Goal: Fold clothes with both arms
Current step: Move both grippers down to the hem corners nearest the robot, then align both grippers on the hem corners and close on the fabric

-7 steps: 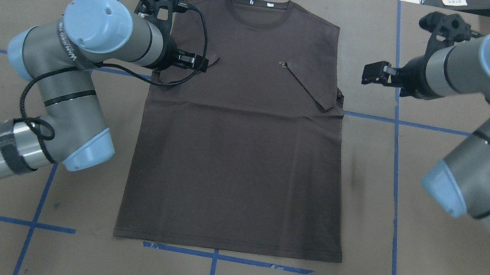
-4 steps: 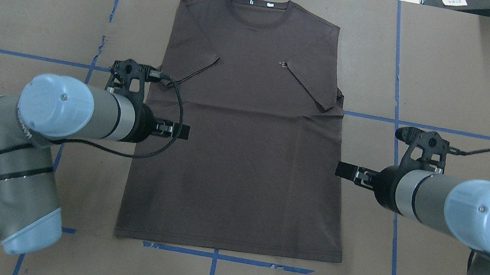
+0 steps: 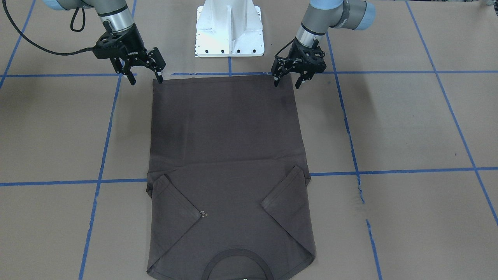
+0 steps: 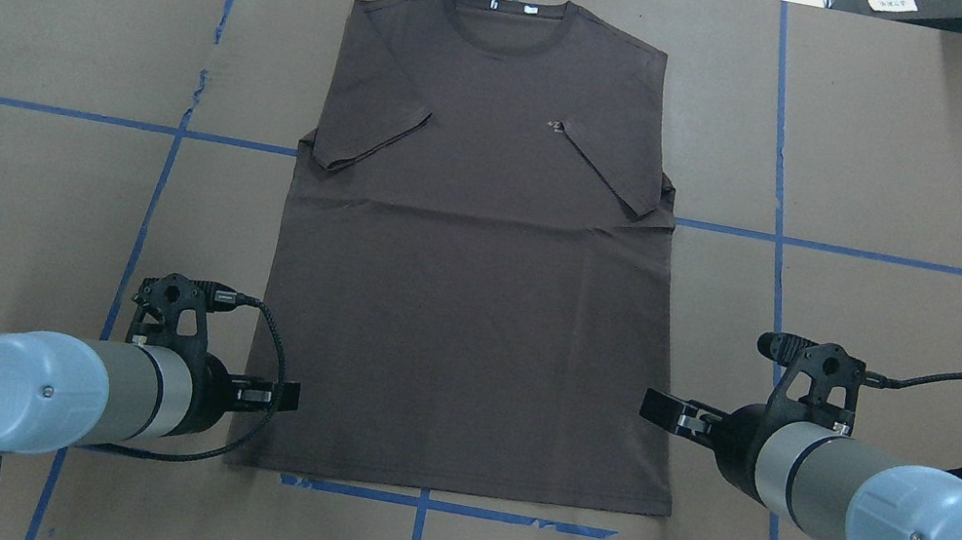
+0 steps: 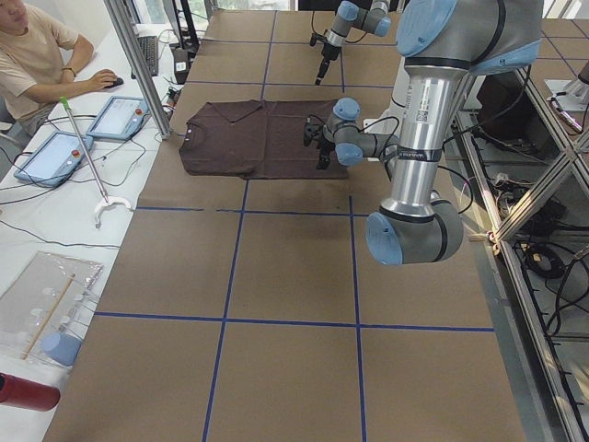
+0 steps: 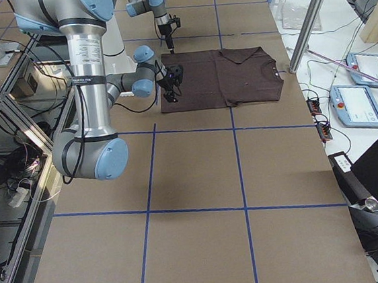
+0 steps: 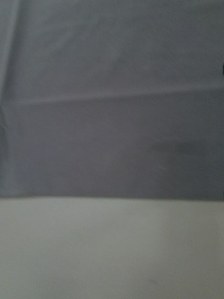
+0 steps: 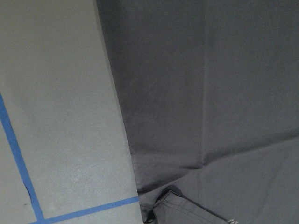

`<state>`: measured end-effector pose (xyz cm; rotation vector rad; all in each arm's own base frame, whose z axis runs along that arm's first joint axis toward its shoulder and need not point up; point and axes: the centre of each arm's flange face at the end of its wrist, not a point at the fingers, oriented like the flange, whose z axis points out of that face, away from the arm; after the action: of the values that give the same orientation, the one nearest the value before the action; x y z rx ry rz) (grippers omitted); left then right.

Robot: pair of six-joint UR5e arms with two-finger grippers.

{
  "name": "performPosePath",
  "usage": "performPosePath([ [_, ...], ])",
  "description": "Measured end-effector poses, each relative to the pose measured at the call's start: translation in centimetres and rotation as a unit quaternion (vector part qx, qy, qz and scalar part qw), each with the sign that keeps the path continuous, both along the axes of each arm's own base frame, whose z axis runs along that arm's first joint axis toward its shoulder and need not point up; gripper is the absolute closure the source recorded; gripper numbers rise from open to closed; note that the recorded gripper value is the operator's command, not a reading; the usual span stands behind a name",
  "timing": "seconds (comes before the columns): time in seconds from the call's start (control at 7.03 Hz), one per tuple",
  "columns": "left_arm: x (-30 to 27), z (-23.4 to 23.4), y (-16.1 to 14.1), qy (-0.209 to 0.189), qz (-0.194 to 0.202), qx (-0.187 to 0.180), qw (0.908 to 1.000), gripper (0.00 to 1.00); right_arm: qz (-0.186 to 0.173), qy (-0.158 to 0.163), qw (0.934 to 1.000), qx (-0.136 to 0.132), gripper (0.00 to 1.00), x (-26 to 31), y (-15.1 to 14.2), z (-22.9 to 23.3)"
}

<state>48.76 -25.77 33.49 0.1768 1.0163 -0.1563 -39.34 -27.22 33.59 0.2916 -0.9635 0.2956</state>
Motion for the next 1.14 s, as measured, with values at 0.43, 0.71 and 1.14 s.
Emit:
performPosePath([
  [0.43, 0.8, 1.0, 2.0, -0.021, 0.01, -0.015, 0.9996, 0.34, 0.0, -0.001, 1.0, 0.002, 0.0, 0.0, 0.0, -0.1],
  [0.71, 1.2, 1.2, 2.7, -0.029, 0.017, -0.018, 0.9993, 0.37, 0.0, -0.002, 1.0, 0.003, 0.0, 0.0, 0.0, -0.1],
  [1.14, 1.8, 1.3, 3.9, -0.037, 0.029, -0.019, 0.9987, 0.77, 0.0, -0.003, 1.0, 0.004, 0.0, 0.0, 0.0, -0.1],
])
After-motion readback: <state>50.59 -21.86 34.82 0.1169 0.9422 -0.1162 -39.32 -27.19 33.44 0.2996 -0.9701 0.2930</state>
